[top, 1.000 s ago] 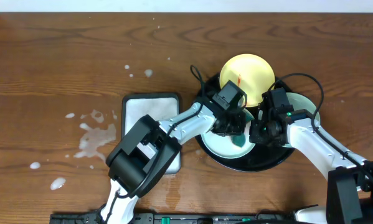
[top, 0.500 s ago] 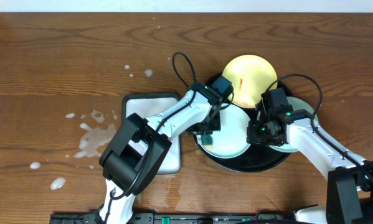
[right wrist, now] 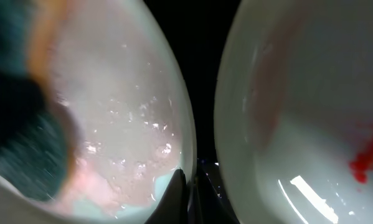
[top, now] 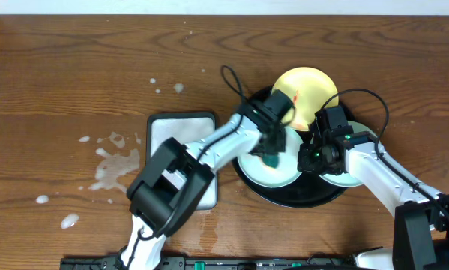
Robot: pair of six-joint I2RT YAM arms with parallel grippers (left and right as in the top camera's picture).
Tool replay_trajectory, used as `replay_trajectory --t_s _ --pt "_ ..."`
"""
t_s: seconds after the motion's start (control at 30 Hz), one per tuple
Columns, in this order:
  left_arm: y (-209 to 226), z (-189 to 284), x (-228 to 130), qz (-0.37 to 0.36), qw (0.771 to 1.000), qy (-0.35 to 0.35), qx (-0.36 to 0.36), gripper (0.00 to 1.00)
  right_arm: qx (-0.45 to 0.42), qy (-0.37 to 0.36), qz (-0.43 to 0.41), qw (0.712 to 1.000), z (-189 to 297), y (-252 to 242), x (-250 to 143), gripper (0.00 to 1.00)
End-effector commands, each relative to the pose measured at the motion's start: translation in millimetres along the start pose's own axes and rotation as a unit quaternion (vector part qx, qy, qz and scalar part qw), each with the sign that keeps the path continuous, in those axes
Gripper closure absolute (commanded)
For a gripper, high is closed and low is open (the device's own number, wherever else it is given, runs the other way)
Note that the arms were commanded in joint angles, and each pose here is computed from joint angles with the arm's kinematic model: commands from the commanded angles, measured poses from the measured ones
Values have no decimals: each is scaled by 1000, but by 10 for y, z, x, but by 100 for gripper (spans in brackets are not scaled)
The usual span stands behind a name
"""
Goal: Clean dirty plates on tray and stack at the side
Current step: 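Scrub the green plate surface with the sponge in left gripper, then return the sponge to the foam tray with left gripper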
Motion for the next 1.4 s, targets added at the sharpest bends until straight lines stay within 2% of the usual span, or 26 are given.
replay_trajectory --t_s 0.0,0.13,0.27,0.37,0.47,0.53,0.63,0.77,0.9,1.03,1.1,1.13,1.17,1.23,1.37 --pt "-350 -218 -354 -38 998 48 -33 88 -30 -12 3 999 -9 -106 20 99" --pt "-404 -229 -418 -46 997 55 -33 88 -30 -11 3 999 -9 -106 19 99" --pt "-217 -215 -382 -27 998 53 -1 88 -30 -11 3 999 -9 -106 18 99" --pt "152 -167 -353 -9 996 51 73 92 -30 -11 3 999 -9 -106 18 99" --pt "528 -4 -326 -1 984 42 173 92 -30 -11 3 999 -9 -107 18 99" --pt "685 174 -277 -4 973 33 227 92 -31 -11 3 999 -9 -108 16 99" --pt "743 453 -179 -11 963 13 268 92 -31 -11 3 999 -9 -108 16 99" --pt "591 821 -51 -9 968 -23 250 92 -30 -12 3 999 -9 -105 22 99" --pt "547 1391 -16 5 971 -69 228 92 -30 -20 5 999 -8 -99 58 99" --pt "747 1871 -92 35 969 -85 230 85 -24 -29 20 999 -7 -70 102 99" --pt "931 2054 -194 58 966 -79 239 83 -20 -31 38 999 -8 -49 113 94" --pt "1058 2106 -274 71 964 -69 247 83 -20 -32 45 998 -8 -42 117 96" --pt "1153 2111 -332 77 963 -59 252 83 -19 -33 51 998 -8 -40 120 99" --pt "1322 1989 -477 88 964 -27 250 83 -17 -33 57 998 -6 -30 122 99" --pt "1553 1594 -718 98 969 17 226 67 -7 -38 56 998 85 22 134 99"
Point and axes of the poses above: each gripper's point midway between its finger pads, its own z axis back along the fingers, its own y axis along the line the jaws close on, x = y × z, the point moved 1 cm from there along z, back along the fingers, and after that the axes turned 15 degrees about -z, right-handed, at the moved point
